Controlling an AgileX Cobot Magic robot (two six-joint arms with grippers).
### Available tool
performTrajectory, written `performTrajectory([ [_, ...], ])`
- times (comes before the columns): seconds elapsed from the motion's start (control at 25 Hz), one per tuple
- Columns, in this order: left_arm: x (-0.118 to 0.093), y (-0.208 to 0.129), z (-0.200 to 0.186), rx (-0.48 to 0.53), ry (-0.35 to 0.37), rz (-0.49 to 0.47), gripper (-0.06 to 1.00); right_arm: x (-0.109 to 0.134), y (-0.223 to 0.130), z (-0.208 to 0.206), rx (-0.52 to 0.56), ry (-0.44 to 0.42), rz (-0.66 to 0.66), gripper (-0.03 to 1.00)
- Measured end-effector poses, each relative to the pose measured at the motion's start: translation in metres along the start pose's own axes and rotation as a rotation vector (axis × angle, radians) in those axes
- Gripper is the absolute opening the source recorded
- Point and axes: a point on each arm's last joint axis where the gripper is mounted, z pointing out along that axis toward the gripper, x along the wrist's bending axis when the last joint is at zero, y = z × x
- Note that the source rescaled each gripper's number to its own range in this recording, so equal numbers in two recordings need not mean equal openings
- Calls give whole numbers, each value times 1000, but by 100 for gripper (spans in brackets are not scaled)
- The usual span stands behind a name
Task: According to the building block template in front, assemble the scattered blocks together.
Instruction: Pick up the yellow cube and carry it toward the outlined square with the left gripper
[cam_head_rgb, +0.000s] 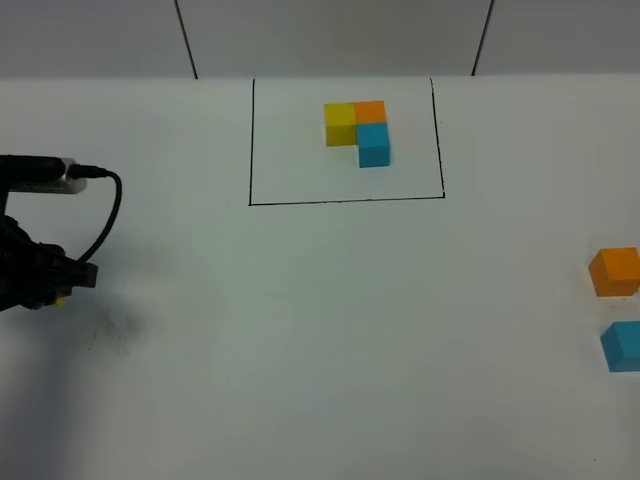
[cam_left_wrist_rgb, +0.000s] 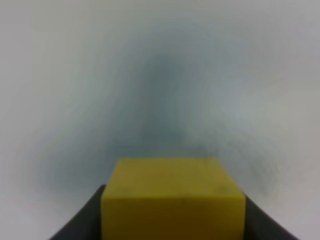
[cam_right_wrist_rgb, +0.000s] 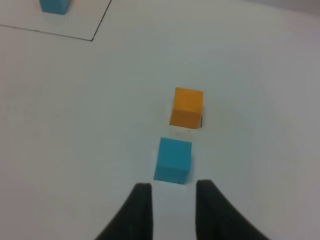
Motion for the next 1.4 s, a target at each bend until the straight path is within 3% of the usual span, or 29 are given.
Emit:
performTrajectory([
  [0.16, -2, -2, -9, 16, -6, 104, 56, 0, 0, 0, 0, 0, 0, 24],
  [0.4, -14, -4, -10, 23, -76, 372, 56, 0, 0, 0, 0, 0, 0, 24],
  [0.52, -21, -4, -11, 1, -142, 547, 56, 0, 0, 0, 0, 0, 0, 24],
  [0.72, -34, -8, -13, -62, -296, 980, 56, 0, 0, 0, 0, 0, 0, 24],
  [0.8, -38, -8, -15, -108, -337, 1083, 56, 0, 0, 0, 0, 0, 0, 24],
  [0.96, -41, -6, -16, -150, -351, 1117, 56, 0, 0, 0, 0, 0, 0, 24],
  [1.4, -42, 8, -16, -166, -340, 1073, 56, 0, 0, 0, 0, 0, 0, 24],
])
